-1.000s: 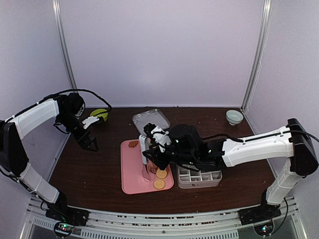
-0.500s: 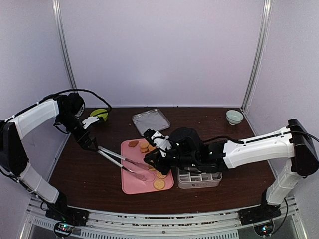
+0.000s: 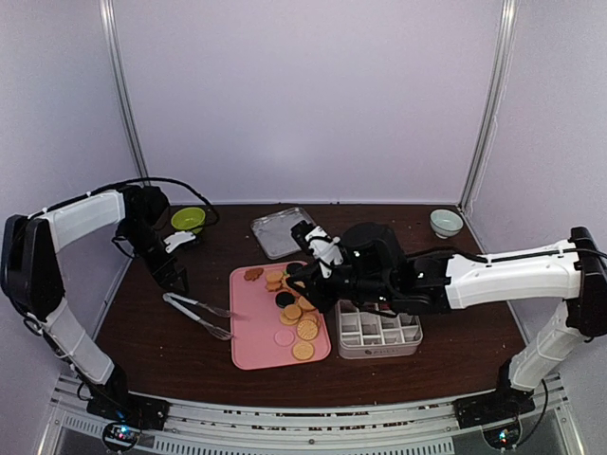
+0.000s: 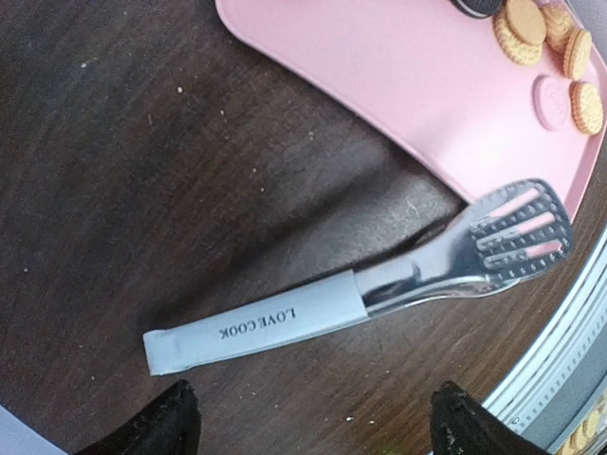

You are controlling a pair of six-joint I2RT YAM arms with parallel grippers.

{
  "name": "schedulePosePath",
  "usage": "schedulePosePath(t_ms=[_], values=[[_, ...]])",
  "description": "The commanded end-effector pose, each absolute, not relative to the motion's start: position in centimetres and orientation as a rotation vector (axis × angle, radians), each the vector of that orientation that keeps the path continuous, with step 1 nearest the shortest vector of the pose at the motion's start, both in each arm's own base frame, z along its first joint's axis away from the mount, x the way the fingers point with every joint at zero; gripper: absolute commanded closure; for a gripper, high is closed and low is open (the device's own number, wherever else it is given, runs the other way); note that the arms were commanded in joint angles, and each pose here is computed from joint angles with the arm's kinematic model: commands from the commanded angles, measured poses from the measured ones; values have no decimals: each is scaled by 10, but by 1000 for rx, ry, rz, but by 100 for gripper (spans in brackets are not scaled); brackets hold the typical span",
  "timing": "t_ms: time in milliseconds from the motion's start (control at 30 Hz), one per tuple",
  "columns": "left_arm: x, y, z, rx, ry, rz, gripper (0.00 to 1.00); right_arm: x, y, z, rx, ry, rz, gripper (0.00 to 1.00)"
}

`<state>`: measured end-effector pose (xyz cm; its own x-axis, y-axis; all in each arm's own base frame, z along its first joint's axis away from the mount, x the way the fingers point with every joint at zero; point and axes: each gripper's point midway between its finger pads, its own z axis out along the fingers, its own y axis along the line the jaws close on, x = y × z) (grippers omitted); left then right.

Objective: Pack the cookies
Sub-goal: Adjust the clamp at the center of the board.

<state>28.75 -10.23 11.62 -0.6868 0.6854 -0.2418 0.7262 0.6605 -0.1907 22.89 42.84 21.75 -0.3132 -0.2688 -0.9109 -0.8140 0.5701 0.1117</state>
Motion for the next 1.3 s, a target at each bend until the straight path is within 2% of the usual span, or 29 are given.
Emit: schedulePosePath(t_ms=[0,400,667,733,833,967,1167,1267], values=[[292,-95,92,1282,2743,-377,15,233,400,235,-773,1854,694,72],[258,-95,65,1669,2682,-301,17,229,359,231,-638,1878,694,74],[245,-71,44,1779,2712,-92,21,228,362,229,-645,1885,705,75],[248,-63,46,1758,2715,2,21,228,362,228,-649,1888,707,76],[265,-44,58,1560,2761,163,19,227,361,227,-652,1888,705,76],[265,-30,71,1291,2846,135,17,228,363,225,-665,1887,692,76],[222,-13,42,1299,2969,163,16,229,364,224,-677,1885,681,76],[217,-21,33,1260,3014,65,17,229,364,223,-680,1885,676,76]])
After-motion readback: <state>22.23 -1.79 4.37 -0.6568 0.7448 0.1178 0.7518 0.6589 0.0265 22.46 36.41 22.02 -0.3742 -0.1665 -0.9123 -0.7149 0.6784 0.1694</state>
